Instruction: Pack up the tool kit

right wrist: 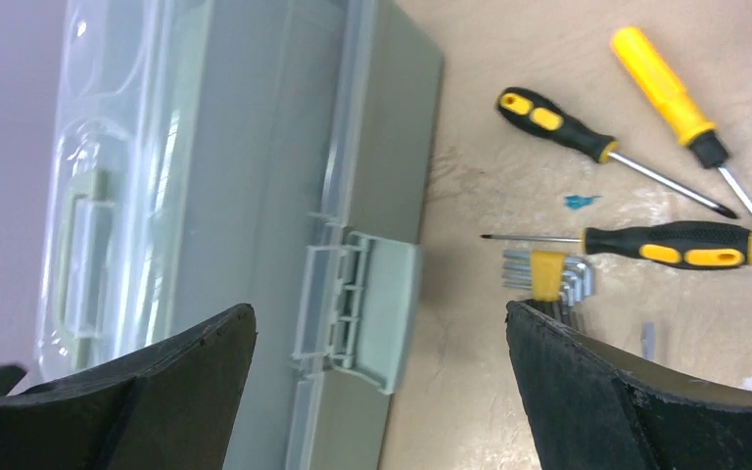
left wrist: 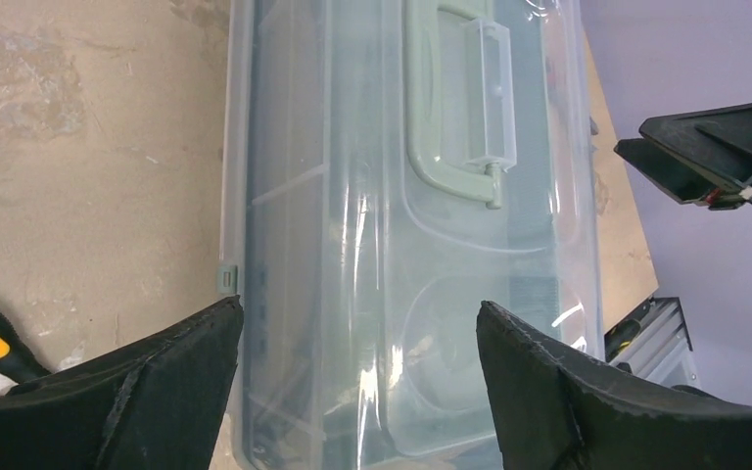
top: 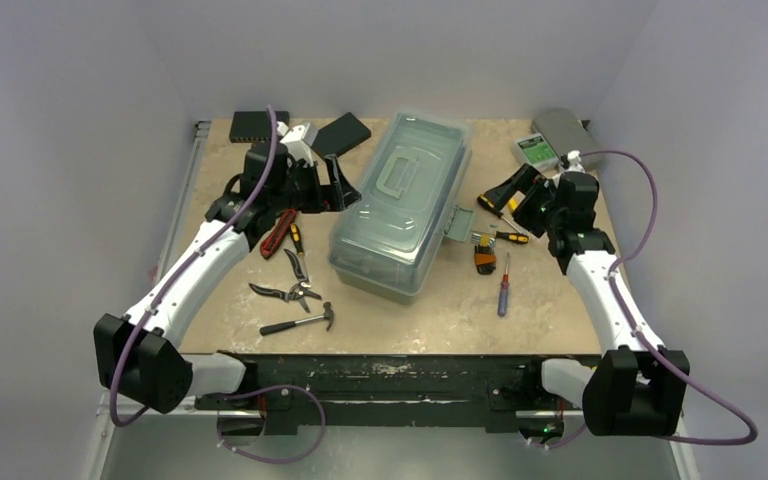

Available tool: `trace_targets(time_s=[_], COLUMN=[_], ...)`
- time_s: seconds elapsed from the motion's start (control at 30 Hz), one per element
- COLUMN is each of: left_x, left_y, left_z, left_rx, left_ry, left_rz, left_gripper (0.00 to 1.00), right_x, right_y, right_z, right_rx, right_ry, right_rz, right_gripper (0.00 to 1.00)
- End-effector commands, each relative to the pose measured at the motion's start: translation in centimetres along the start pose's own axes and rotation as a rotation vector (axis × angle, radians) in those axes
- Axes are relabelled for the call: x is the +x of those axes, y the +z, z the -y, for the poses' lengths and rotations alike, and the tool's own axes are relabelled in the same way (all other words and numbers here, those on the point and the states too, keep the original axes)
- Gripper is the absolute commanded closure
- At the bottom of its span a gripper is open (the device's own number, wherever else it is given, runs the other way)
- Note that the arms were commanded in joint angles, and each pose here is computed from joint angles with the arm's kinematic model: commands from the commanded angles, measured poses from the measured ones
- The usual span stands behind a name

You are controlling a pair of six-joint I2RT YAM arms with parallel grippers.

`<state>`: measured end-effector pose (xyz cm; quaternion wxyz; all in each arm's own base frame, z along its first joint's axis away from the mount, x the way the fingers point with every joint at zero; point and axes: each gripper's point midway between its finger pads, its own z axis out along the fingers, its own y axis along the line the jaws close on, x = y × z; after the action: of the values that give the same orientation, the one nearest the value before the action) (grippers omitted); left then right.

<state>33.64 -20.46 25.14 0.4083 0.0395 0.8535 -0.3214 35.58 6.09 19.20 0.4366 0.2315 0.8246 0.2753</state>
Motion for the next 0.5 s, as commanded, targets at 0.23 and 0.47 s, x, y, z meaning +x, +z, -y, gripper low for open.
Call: trace_targets(time_s=[0.23, 0.47], left_x=[2.1, 4.3], left_y=[3.3, 4.2], left_z=[0.7, 1.1], left_rx=[0.153, 0.166], left_ry=[-0.008, -0.023], left_rz=[-0.049, -0.112], left_gripper=[0.14, 0.15], right_x=[0.3, 1.4], right_y=[0.5, 2.9], right_z=[-7.7, -7.7], right_rx=[-0.080, -0.092], right_ry=[-0.235, -0.253], right_rz=[-0.036, -0.130], right_gripper=[0.02, 0.02])
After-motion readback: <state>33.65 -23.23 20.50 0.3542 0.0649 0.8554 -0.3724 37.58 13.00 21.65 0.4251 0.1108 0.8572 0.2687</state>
